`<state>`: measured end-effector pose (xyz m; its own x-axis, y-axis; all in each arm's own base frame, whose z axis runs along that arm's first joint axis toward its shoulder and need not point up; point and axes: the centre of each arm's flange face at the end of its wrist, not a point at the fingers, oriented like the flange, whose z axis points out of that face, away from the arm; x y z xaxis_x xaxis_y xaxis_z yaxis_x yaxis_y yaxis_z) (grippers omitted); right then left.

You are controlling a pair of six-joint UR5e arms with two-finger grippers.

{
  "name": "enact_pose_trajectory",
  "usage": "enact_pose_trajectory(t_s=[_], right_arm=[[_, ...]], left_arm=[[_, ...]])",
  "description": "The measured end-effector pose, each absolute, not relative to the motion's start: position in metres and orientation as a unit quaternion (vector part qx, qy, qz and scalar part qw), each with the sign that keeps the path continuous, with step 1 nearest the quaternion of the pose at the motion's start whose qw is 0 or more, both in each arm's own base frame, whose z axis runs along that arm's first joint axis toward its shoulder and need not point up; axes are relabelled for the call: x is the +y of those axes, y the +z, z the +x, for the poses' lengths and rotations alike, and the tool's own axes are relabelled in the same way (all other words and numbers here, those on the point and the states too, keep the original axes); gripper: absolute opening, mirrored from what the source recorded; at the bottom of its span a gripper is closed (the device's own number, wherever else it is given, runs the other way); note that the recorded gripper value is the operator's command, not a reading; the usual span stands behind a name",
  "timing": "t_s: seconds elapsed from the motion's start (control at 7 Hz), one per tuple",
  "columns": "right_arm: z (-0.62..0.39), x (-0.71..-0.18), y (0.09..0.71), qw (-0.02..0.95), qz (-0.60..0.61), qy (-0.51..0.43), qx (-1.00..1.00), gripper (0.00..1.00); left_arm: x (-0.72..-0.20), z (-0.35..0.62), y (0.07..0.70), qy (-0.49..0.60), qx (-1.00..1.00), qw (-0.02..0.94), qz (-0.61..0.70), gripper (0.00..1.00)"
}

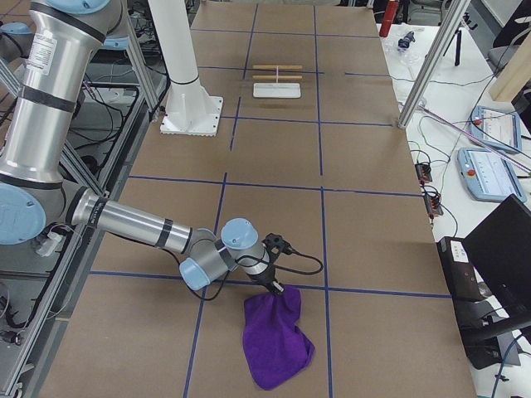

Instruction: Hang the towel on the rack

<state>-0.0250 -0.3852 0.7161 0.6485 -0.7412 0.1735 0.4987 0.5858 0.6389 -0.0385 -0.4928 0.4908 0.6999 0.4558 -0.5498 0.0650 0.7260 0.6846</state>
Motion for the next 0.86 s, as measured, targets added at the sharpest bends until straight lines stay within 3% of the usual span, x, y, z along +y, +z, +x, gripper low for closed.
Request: enact_pose_trajectory(t_s=[0.43,0.86], right_arm=[[-0.044,-0.440,0.589,0.843,0.338,-0.351,-0.229,0.00],[-0.113,-0.462,0.488,0.826,0.361,-0.292,-0.319,0.00]], left_arm=[[-0.487,-0.004,0.476,0.154,0.417,0.823,0.353,1.00],[-0.486,0.064,0.425,0.085,0.500,0.814,0.281,1.00]])
